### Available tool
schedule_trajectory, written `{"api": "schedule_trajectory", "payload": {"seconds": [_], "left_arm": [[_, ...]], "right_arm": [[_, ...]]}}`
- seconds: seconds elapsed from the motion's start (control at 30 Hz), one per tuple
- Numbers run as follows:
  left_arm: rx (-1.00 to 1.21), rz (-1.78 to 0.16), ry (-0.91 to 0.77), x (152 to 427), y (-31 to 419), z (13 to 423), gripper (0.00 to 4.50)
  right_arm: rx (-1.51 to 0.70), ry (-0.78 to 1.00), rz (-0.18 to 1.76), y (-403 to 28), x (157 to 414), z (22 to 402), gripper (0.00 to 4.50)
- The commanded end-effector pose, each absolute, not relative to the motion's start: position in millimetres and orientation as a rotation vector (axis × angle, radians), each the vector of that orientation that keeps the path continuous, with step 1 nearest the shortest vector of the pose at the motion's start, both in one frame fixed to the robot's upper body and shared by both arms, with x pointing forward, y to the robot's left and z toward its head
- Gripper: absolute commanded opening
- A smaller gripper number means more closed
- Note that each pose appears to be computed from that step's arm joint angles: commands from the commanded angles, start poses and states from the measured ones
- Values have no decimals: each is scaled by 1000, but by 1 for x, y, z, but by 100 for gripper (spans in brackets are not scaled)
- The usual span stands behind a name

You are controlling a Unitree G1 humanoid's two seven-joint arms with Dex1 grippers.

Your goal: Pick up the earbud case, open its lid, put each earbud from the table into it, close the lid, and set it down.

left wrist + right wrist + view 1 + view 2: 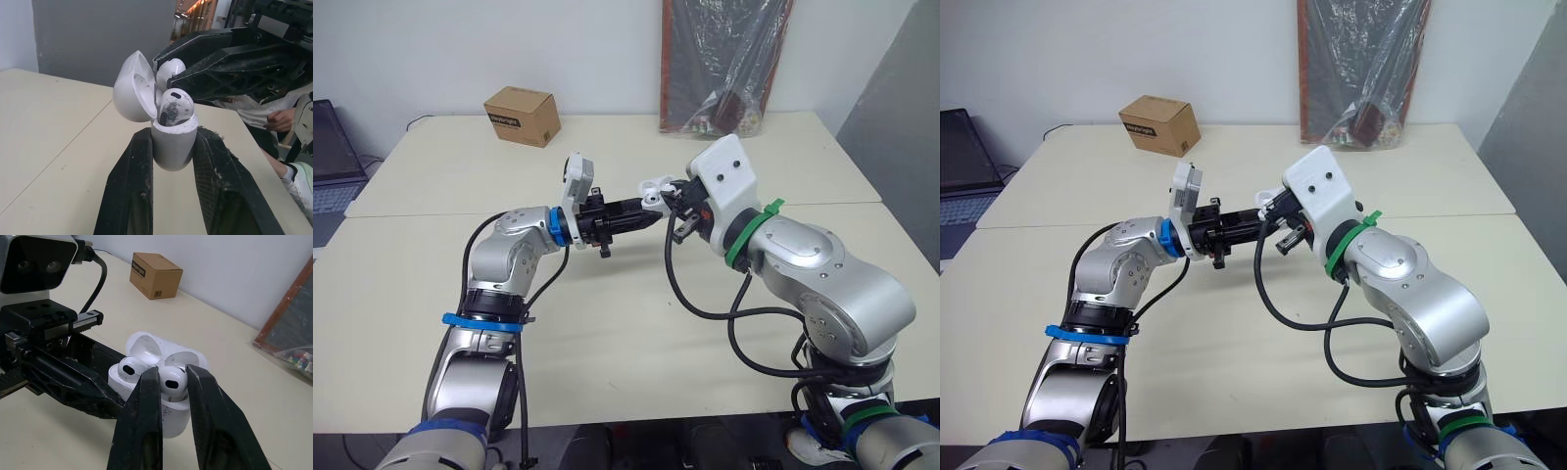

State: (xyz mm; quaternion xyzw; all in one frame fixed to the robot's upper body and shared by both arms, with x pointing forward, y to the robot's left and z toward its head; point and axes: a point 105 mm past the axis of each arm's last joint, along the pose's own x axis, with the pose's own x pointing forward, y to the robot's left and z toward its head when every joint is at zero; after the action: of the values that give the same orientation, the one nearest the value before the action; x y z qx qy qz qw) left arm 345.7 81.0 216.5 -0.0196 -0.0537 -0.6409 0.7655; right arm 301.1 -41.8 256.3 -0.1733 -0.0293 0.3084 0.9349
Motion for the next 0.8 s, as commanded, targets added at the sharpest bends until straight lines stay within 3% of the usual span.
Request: {"api": "schedule_trajectory", "payload": {"seconds": [0.03,0.1,0.27,0.5,0.63,0.77,0.8], "left_arm": [[-4,-1456,-258,330,79,248,78],[0,-1457,-247,330,80,245,78],[5,-1452,-229,330,83,241,78],[17,-1449,-205,333,87,235,78],[38,-1467,-173,332,92,229,78],[53,-1517,-137,324,98,223,78],[55,-1530,-128,322,99,222,78]], "right_arm": [[-350,-69,638,-40,301,257,176],[-337,-86,620,-44,303,260,237],[-276,-144,657,-50,297,272,237],[-137,-191,873,-57,275,288,237],[-86,-179,923,-72,278,303,150],[-145,-125,929,-80,291,308,3],[-178,-105,935,-80,294,306,3]]}}
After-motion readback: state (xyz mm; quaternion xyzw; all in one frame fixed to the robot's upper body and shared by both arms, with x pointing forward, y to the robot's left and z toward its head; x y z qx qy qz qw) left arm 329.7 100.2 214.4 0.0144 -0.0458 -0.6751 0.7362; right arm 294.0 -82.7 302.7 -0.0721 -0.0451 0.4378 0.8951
